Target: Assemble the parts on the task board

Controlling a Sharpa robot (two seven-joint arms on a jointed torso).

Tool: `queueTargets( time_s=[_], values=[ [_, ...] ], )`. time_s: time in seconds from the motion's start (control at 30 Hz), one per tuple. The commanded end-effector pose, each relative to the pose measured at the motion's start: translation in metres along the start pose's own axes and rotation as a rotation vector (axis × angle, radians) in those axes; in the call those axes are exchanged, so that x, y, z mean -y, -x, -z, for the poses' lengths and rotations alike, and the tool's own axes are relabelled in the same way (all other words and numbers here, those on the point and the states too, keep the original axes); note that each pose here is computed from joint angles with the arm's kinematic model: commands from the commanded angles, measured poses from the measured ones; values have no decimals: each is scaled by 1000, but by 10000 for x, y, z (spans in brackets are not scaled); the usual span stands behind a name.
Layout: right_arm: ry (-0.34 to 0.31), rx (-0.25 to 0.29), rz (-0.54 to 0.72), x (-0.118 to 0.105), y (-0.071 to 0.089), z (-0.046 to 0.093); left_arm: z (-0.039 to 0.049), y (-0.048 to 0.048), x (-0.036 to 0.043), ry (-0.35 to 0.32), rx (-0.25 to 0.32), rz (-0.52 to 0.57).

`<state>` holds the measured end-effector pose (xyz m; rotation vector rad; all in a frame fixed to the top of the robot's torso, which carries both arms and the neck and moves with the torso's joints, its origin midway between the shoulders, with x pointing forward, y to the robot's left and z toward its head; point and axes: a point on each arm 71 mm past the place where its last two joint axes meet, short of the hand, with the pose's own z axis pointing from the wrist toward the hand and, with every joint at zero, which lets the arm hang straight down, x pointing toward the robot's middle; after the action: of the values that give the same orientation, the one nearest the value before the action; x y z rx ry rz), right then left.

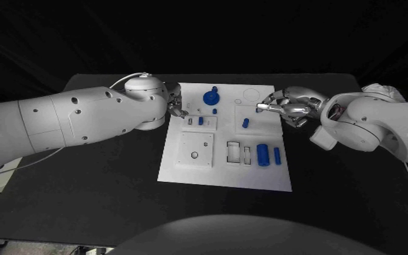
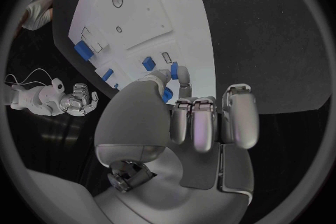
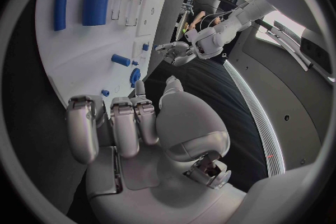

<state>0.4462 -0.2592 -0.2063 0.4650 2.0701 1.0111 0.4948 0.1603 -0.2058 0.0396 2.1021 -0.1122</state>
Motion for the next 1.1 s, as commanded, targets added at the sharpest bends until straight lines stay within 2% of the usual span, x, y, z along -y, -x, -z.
queueTargets(
  time_s=[0.03, 0.57, 1.1],
  values=[
    [5, -18, 2, -3, -18, -3, 0, 11, 27, -13, 30, 8],
    [6, -16, 2, -3, -15, -5, -5, -144, 45, -26, -31, 59],
    [9, -15, 2, -6, -15, -11, -19, -193, 53, -39, -24, 81]
  ],
)
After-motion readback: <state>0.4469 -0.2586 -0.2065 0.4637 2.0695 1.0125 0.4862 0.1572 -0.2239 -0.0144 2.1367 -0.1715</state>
